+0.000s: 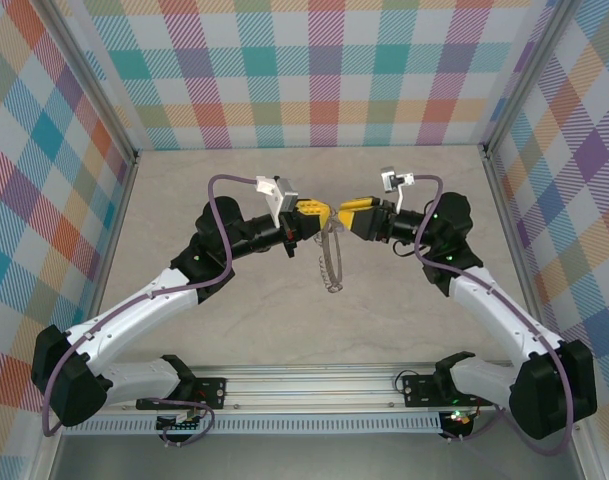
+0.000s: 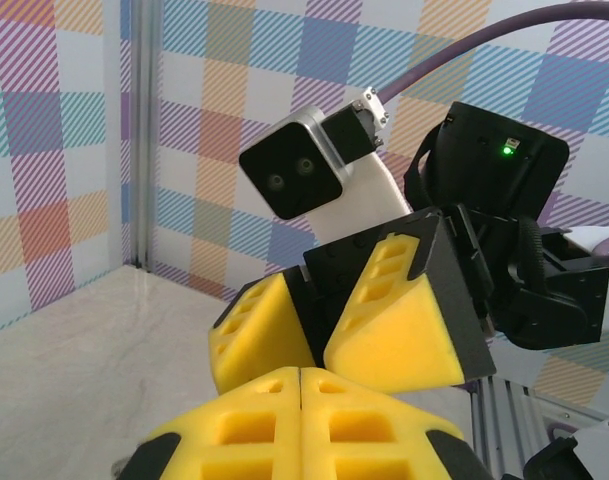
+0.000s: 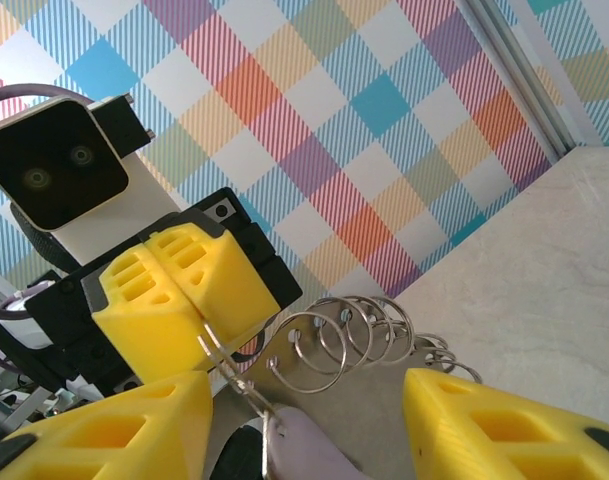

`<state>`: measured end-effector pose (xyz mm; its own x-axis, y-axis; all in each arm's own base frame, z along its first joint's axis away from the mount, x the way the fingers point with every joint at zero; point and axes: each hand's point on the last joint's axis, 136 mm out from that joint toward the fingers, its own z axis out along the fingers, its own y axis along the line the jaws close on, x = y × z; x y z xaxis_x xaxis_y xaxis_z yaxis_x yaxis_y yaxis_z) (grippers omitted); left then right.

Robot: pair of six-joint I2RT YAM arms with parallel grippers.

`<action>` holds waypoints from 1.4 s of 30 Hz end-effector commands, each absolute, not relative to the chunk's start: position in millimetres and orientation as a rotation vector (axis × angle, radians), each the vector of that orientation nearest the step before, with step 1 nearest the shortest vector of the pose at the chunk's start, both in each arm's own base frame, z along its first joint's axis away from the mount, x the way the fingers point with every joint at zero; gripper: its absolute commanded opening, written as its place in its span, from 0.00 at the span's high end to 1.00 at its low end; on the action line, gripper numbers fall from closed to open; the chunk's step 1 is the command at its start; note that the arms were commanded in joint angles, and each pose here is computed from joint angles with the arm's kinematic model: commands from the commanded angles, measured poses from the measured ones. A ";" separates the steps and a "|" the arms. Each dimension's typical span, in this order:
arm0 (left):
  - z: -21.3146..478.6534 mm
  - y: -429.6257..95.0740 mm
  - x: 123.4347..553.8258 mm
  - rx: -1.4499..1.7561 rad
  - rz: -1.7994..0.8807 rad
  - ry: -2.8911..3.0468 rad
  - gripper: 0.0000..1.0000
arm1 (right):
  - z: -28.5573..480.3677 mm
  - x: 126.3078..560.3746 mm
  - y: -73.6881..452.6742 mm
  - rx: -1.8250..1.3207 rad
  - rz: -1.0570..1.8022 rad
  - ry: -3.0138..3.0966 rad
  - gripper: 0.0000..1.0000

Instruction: Put the keys on the keyring

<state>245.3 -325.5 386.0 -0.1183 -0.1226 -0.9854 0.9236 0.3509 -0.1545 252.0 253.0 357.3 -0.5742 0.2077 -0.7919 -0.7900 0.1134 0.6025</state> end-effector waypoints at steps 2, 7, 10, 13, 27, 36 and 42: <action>418.9 -326.4 231.5 0.804 -1.123 1.280 1.00 | 381.1 244.1 258.4 -0.664 1.588 1.494 0.46; 418.1 -327.7 232.4 0.805 -1.126 1.283 1.00 | 383.0 238.5 264.0 -0.697 1.603 1.481 0.52; 417.3 -328.3 233.0 0.805 -1.126 1.285 1.00 | 383.5 235.3 267.0 -0.713 1.608 1.477 0.58; 416.1 -328.9 233.5 0.805 -1.126 1.288 1.00 | 383.1 234.8 268.3 -0.714 1.610 1.478 0.65; 410.2 -320.4 250.7 0.730 -1.032 1.375 1.00 | 362.3 243.0 264.9 -0.655 1.522 1.600 1.00; 410.1 -288.5 264.9 0.657 -0.846 1.469 0.37 | 333.0 252.3 257.5 -0.641 1.382 1.796 1.00; 396.0 -281.8 267.5 0.734 -0.774 1.555 0.31 | 319.3 257.0 255.3 -0.645 1.342 1.880 1.00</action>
